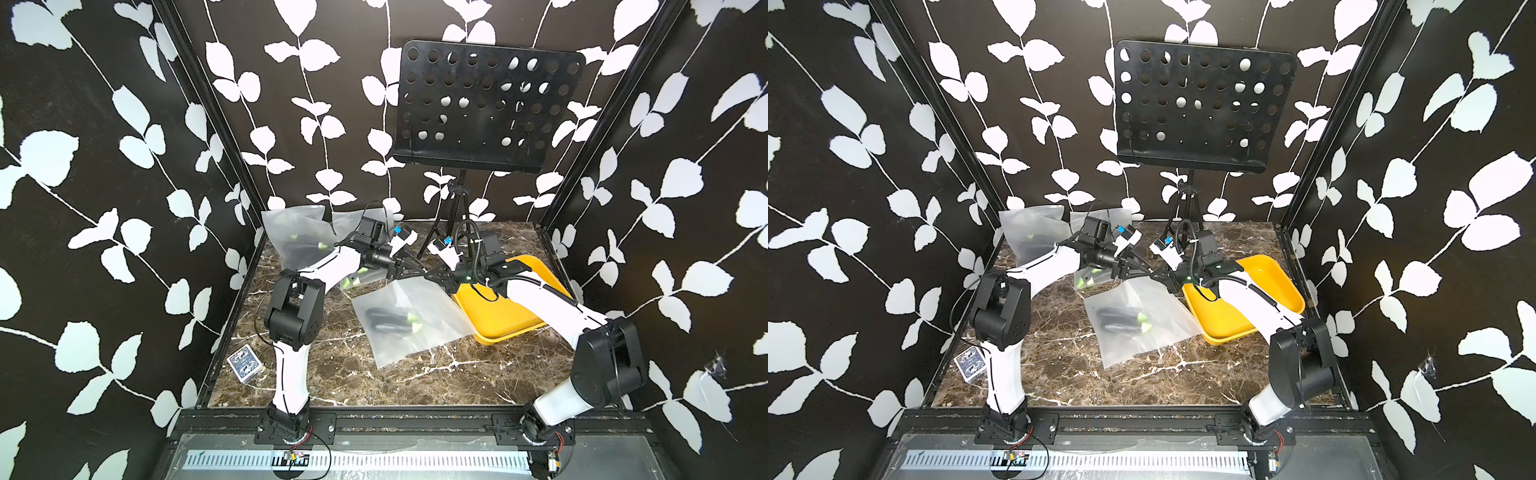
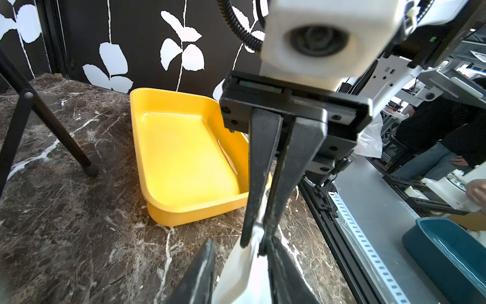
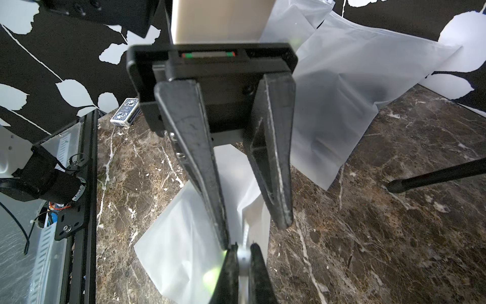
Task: Place the eggplant in a zip-top bag and seal the zipper
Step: Zip the zipper on the zipper food storage bag.
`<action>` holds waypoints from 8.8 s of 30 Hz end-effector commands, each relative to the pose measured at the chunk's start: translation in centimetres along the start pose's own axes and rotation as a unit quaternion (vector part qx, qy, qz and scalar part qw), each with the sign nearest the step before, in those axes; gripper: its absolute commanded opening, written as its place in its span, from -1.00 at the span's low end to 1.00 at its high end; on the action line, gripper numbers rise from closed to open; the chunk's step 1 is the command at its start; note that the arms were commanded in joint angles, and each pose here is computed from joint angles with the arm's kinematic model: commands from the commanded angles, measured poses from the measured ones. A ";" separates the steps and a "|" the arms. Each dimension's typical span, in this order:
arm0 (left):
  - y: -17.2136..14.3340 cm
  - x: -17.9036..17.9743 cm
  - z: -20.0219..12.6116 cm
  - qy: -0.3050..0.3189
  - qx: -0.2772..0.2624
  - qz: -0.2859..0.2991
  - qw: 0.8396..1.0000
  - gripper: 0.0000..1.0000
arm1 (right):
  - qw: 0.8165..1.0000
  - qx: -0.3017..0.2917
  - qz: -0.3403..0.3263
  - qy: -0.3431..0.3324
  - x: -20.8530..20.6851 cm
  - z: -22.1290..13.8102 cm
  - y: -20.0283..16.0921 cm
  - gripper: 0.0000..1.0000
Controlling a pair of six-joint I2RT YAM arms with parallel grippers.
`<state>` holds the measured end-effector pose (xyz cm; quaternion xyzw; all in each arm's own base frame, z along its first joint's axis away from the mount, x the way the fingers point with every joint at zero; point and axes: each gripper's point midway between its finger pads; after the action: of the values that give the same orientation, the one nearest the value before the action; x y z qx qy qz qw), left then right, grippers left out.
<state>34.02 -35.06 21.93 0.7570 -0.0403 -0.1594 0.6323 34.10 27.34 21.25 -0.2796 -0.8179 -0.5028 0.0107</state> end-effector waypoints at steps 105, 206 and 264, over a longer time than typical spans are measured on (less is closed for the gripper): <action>1.1 6.6 -10.9 0.172 -0.077 -0.032 0.982 -1.00 | 0.990 0.003 0.092 -0.104 -0.4 -4.9 -4.0 -0.63; 3.6 1.4 -13.0 0.230 -0.079 -0.038 0.969 -1.00 | 0.992 0.100 0.000 -0.074 -8.1 -1.0 -9.0 -0.88; 2.8 3.5 -15.6 0.262 -0.106 -0.057 0.957 -1.00 | 0.986 0.132 0.036 -0.093 -7.7 -2.6 -12.1 -0.92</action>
<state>40.73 -23.84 24.08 0.7129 0.1966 -0.0554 0.6709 35.66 19.88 12.40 -0.3120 -0.8567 -0.4099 -0.0258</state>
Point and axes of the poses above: each gripper's point midway between its finger pads, its own z axis out along the fingers, its own x axis along the line the jaws close on, y = z × x, and after that the axes turned 7 degrees about z, right-handed
